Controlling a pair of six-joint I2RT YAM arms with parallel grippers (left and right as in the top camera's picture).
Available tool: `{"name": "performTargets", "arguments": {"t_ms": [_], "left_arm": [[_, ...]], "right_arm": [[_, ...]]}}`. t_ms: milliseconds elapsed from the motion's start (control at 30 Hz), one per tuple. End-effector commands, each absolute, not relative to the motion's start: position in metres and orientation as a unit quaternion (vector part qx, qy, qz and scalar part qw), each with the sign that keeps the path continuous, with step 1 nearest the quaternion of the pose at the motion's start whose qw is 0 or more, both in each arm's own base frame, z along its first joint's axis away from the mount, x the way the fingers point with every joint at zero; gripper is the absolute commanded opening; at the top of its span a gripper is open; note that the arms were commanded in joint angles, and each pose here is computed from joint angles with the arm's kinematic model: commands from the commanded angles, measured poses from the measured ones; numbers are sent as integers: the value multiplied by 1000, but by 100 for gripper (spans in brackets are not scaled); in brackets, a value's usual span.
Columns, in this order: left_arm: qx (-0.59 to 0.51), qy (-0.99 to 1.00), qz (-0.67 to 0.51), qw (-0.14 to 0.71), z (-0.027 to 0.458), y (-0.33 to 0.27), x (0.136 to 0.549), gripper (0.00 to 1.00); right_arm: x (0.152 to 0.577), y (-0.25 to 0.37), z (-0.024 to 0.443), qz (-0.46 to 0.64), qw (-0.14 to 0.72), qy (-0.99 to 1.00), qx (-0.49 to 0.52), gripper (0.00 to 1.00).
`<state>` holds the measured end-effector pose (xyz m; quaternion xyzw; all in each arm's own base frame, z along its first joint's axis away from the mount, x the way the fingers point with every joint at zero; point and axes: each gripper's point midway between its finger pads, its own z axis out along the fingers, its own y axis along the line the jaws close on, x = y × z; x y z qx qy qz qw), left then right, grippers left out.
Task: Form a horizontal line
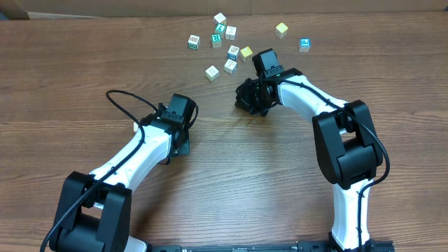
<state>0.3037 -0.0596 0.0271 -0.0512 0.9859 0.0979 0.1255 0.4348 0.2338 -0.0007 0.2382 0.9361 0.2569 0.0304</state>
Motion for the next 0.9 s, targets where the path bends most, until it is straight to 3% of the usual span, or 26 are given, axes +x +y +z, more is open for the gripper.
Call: {"name": "performTargets", "arguments": {"t_ms": [0, 867], "left_arm": [[-59, 983, 107, 136, 23, -56, 306, 4], [-48, 982, 104, 149, 9, -59, 315, 4]], "right_arm": [[430, 210, -33, 193, 39, 947, 255, 6], [430, 210, -33, 194, 39, 947, 254, 6]]}}
